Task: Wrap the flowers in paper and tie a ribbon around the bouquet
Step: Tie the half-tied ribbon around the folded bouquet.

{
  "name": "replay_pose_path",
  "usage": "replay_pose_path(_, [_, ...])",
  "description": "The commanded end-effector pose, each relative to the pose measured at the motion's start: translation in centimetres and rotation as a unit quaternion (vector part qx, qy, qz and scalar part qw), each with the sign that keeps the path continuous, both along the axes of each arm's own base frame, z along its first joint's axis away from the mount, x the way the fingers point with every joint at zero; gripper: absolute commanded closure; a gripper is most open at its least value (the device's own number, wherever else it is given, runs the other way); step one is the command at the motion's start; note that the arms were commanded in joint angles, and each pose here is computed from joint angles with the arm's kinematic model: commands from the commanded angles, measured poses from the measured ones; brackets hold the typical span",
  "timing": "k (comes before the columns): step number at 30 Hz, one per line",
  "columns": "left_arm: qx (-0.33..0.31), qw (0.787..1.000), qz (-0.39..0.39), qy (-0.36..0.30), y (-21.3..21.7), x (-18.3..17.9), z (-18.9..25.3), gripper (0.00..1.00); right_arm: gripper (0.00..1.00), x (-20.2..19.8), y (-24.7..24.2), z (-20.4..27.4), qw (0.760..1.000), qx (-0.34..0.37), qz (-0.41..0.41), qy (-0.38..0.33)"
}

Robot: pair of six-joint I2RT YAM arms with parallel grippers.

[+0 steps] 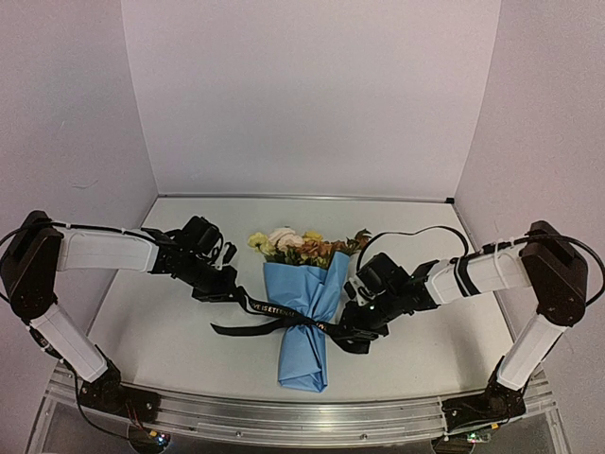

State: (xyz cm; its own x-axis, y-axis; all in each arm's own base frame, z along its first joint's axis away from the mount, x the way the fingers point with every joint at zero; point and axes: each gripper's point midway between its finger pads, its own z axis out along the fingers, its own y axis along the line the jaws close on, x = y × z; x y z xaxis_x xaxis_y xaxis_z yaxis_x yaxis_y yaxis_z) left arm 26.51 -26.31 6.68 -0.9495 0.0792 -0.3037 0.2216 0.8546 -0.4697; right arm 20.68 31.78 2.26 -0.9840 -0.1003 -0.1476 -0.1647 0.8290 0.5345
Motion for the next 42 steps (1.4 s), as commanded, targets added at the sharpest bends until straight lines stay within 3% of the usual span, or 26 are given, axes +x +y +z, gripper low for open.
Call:
replay_pose_path(1, [-0.017, 0.999, -0.017, -0.022, -1.0, 0.5, 1.9, 1.00, 0.77, 1.1, 1.3, 1.4, 1.000, 0.020, 0.000, -0.014])
replay_pose_path(9, [-0.018, 0.999, -0.023, -0.021, -1.0, 0.2, 1.9, 0.99, 0.89, 1.1, 1.2, 2.1, 1.000, 0.013, 0.007, -0.013])
replay_pose_path(13, [-0.017, 0.999, -0.028, -0.027, -1.2, 0.2, 2.1, 0.97, 1.00, 0.8, 0.9, 2.3, 1.000, -0.002, 0.016, -0.006])
replay_pose_path(19, [-0.012, 0.999, -0.031, -0.037, -1.1, 0.2, 2.5, 0.94, 1.00, 0.2, 0.2, 2.9, 0.999, -0.018, 0.029, -0.003])
replay_pose_path(26, [-0.001, 0.996, -0.030, -0.079, -0.7, 0.7, 4.4, 0.62, 1.00, -0.5, -0.6, 3.7, 0.998, -0.042, 0.045, 0.004])
replay_pose_path(30, [0.018, 0.991, -0.032, -0.131, -0.4, 1.1, 6.7, 0.51, 1.00, -0.7, -0.6, 4.1, 0.998, -0.046, 0.049, 0.004])
replay_pose_path(36, [0.053, 0.963, -0.132, -0.228, -4.5, -0.2, 9.8, 0.52, 1.00, -0.7, -0.8, 4.9, 0.997, -0.055, 0.056, -0.005])
replay_pose_path(42, [0.048, 0.895, -0.295, -0.332, -12.2, -3.8, 10.3, 0.59, 1.00, -0.7, -0.8, 4.1, 0.997, -0.056, 0.054, -0.004])
